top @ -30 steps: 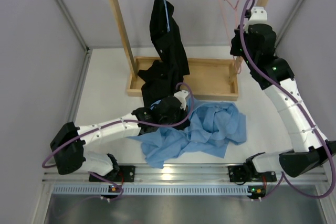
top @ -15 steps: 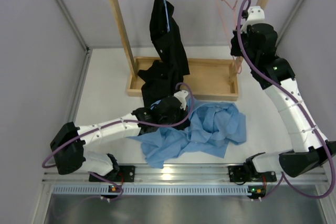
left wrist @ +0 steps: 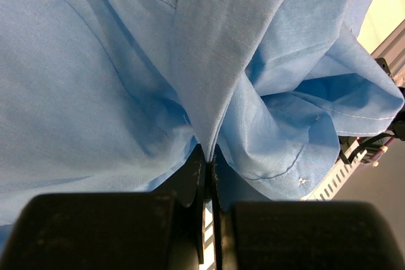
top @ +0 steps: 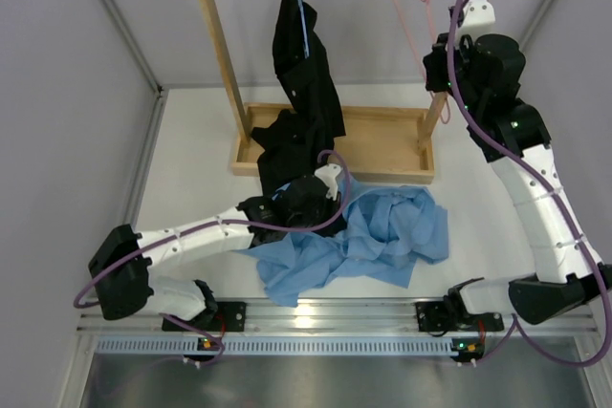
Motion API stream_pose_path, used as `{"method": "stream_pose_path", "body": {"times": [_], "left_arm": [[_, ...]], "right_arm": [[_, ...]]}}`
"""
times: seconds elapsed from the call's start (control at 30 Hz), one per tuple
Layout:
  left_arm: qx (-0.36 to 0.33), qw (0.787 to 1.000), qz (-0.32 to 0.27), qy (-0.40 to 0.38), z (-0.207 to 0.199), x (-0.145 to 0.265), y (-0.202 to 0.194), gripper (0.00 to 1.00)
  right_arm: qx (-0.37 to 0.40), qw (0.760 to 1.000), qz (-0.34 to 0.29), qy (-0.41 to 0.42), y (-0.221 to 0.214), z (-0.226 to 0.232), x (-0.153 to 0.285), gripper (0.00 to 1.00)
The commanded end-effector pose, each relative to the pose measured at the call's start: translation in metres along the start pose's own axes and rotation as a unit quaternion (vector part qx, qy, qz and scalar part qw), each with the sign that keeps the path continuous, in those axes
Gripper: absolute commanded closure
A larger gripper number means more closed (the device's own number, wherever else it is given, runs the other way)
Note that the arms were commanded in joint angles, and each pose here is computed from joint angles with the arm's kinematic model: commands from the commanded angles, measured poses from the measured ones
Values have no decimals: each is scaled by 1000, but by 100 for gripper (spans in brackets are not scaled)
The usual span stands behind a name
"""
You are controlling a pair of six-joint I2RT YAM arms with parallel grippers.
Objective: Place the shirt on the hanger
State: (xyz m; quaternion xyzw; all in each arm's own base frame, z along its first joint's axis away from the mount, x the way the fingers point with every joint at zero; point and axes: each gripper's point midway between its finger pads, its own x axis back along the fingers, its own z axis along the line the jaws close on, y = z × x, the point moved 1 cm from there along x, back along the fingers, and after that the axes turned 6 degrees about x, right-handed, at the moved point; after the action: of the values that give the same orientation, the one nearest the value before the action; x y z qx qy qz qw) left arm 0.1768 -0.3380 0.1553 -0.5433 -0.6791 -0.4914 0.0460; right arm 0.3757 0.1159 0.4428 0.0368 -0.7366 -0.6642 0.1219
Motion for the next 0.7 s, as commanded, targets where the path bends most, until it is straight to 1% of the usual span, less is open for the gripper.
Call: {"method": "stream_pose_path", "body": {"times": [0.0, 0.13, 0.2, 0.23, 0.27, 0.33, 0.37, 0.4, 0.43, 0.47, 0.5, 0.53, 0.57, 0.6, 0.63, 0.67], "left_arm": [[3, 999, -33, -32, -16, 9, 15, 100], [11, 999, -39, -33, -17, 13, 17, 100], [15, 998, -55, -23, -14, 15, 23, 100], [15, 998, -59, -22, -15, 16, 24, 100], [17, 998, -64, -23, -15, 18, 27, 100], [25, 997, -74, -23, -16, 23, 31, 100], [33, 996, -85, -18, -15, 25, 34, 100], [37, 995, -94, -16, -15, 29, 38, 100], [41, 994, -101, -13, -14, 31, 40, 100], [49, 992, -114, -3, -11, 32, 45, 100], [53, 991, -122, 1, -10, 35, 48, 100], [57, 990, -128, 5, -8, 35, 49, 100], [65, 988, -138, 13, -6, 36, 53, 100], [69, 987, -145, 16, -5, 37, 56, 100], [72, 986, -151, 21, -4, 38, 58, 100], [77, 985, -156, 24, -3, 38, 61, 100]], "right_arm": [[-8, 994, -106, -4, 65, -11, 27, 100], [-10, 993, -120, 12, 73, -8, 38, 100], [-12, 992, -121, 20, 70, -6, 49, 100], [-12, 991, -129, 27, 73, -5, 60, 100], [-10, 993, -110, 32, 60, -3, 61, 100], [-10, 993, -109, 42, 56, -1, 80, 100], [-11, 995, -82, 48, 38, 2, 82, 100], [-12, 995, -75, 63, 32, 6, 89, 100], [-14, 993, -78, 88, 29, 13, 106, 100], [-12, 993, -54, 105, 10, 20, 108, 100], [-14, 992, -19, 124, -10, 26, 118, 100], [-14, 987, -10, 159, -20, 36, 136, 100], [-5, 984, 20, 179, -43, 42, 142, 100], [-3, 980, 38, 197, -56, 47, 152, 100], [-2, 975, 55, 216, -72, 51, 177, 100], [0, 971, 77, 228, -93, 54, 184, 100]]}}
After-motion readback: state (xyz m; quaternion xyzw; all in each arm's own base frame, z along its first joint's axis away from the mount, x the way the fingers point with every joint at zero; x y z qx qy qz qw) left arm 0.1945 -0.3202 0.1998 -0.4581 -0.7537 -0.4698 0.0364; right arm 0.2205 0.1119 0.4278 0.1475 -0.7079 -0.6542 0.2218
